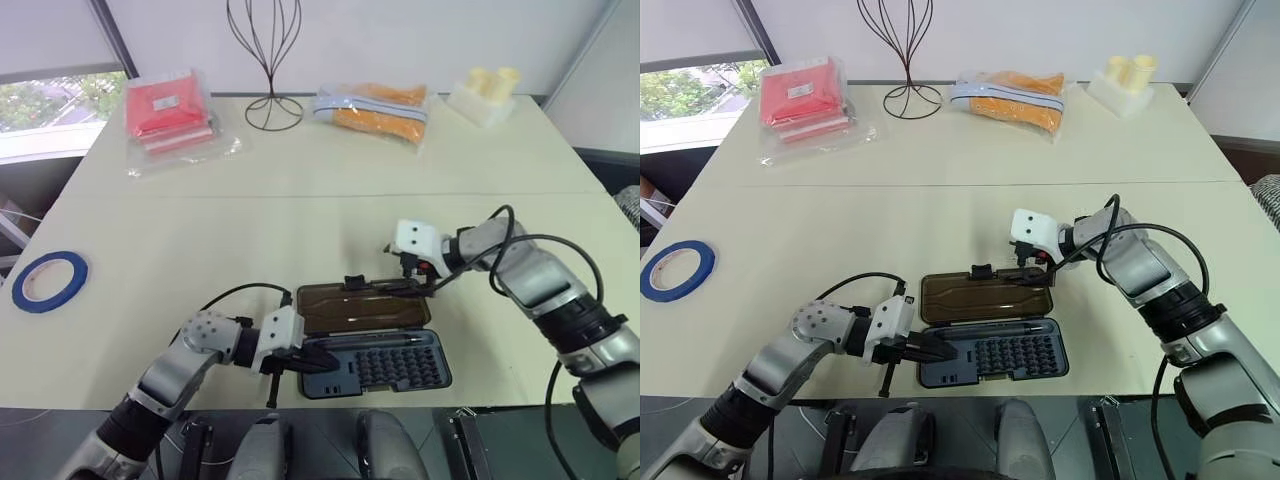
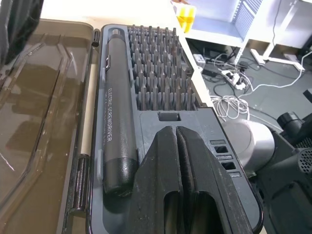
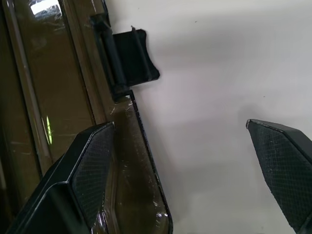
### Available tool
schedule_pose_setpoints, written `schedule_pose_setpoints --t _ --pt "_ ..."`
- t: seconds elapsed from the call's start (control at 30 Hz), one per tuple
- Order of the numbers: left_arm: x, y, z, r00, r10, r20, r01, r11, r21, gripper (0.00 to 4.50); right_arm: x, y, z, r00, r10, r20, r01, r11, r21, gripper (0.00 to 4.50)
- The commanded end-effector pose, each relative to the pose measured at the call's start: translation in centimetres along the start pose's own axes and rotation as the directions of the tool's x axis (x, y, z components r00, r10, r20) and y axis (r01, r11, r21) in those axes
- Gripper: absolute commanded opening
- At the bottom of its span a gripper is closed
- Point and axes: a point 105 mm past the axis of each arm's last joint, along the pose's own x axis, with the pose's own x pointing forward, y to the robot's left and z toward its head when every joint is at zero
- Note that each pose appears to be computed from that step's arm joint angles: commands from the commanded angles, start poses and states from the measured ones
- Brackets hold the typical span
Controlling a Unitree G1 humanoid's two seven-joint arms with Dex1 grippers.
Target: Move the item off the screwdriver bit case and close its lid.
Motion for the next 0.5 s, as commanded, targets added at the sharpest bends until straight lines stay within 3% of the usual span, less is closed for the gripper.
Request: schedule_pose_setpoints --t 0.03,0.23,0.33,0.5 --pt "-0.42 0.18 -1.78 0.997 0.039 -0.071 -0.042 0.998 -0.042 0.1 -0.59 -0.62 0.71 0.999 -0.028 0.029 0.029 0.999 -0.025 4.5" --pt "-0.3 -0.05 -1.75 0.997 0.041 -0.07 -0.045 0.998 -0.044 0.1 -0.32 -0.6 0.42 1.0 -0.02 0.025 0.02 1.0 -0.023 4.5" --pt "-0.26 -0.09 -1.79 0.996 0.047 -0.071 -0.051 0.998 -0.046 0.0 -0.22 -0.53 0.35 1.0 -0.012 0.022 0.013 1.0 -0.027 3.55" --pt "-0.26 -0.02 -1.82 0.996 0.059 -0.07 -0.062 0.997 -0.049 0.0 0.02 -0.16 0.01 1.0 0.012 0.009 -0.012 0.999 -0.037 1.12"
